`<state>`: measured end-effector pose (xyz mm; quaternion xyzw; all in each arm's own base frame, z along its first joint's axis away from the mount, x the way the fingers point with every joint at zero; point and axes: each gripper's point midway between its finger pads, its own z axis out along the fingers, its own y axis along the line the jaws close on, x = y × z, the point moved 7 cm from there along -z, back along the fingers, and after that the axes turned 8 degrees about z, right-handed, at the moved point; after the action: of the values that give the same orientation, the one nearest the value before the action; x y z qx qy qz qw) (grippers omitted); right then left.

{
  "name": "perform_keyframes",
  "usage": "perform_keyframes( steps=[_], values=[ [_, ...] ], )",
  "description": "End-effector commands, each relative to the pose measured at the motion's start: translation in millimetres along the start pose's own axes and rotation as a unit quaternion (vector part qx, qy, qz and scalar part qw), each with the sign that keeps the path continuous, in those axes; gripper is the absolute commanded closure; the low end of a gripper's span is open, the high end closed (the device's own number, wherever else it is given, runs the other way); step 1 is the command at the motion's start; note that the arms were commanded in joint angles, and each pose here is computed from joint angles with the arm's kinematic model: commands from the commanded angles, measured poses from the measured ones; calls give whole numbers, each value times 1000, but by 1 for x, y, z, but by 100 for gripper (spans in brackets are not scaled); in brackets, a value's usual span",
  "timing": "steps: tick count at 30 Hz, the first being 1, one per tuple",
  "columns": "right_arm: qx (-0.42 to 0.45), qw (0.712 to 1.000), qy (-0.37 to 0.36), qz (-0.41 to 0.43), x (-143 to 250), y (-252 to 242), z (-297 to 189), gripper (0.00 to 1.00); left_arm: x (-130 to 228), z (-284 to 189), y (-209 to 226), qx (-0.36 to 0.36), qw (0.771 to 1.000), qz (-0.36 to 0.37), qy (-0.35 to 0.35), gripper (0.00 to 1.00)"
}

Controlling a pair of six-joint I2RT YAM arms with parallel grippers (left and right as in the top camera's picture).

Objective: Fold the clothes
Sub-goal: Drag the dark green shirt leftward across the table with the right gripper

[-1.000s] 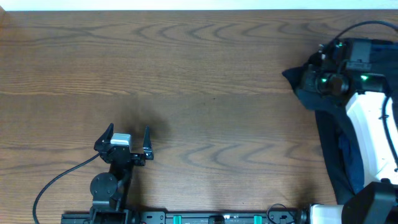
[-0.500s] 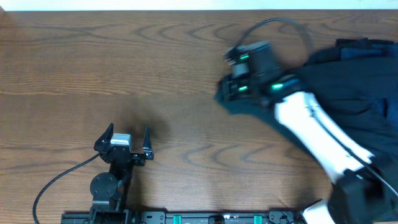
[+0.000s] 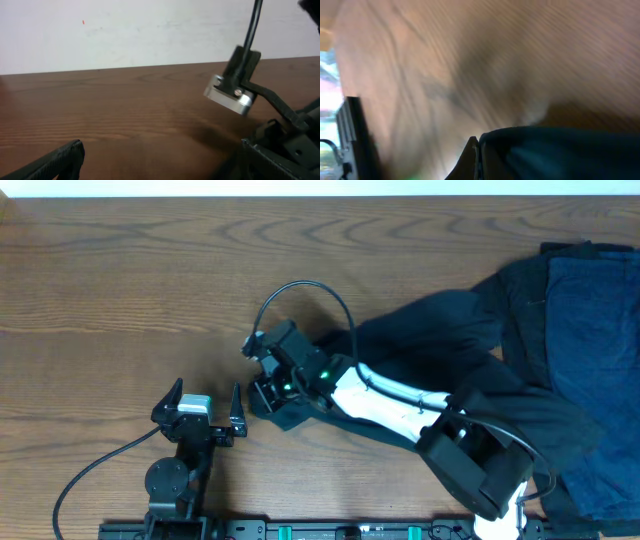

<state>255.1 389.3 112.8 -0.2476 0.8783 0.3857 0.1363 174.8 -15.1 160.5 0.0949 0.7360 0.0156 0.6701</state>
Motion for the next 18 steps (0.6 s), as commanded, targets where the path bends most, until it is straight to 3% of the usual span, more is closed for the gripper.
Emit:
perform_keyframes(
  steps=[1, 6, 8, 10, 14, 18],
  values=[
    [-22, 1000, -6, -10, -5, 14, -2, 95, 11, 1, -5, 17, 1000, 4, 19, 2],
    [-30, 999, -22, -26, -14, 12, -8, 65, 11, 1, -5, 17, 1000, 4, 19, 2],
    [-30, 999, -30, -25, -19, 11, -12, 62, 11, 1, -5, 17, 1000, 4, 19, 2],
    [-33, 999, -36, -24, -24, 10, -16, 51, 11, 1, -5, 17, 1000, 4, 19, 2],
    [-28, 997, -59, -41, -39, 6, -35, 46, 11, 1, -5, 17, 1000, 4, 19, 2],
    [0, 996, -86, -12, -57, -12, -77, 47, 11, 1, -5, 17, 1000, 4, 19, 2]
  ],
)
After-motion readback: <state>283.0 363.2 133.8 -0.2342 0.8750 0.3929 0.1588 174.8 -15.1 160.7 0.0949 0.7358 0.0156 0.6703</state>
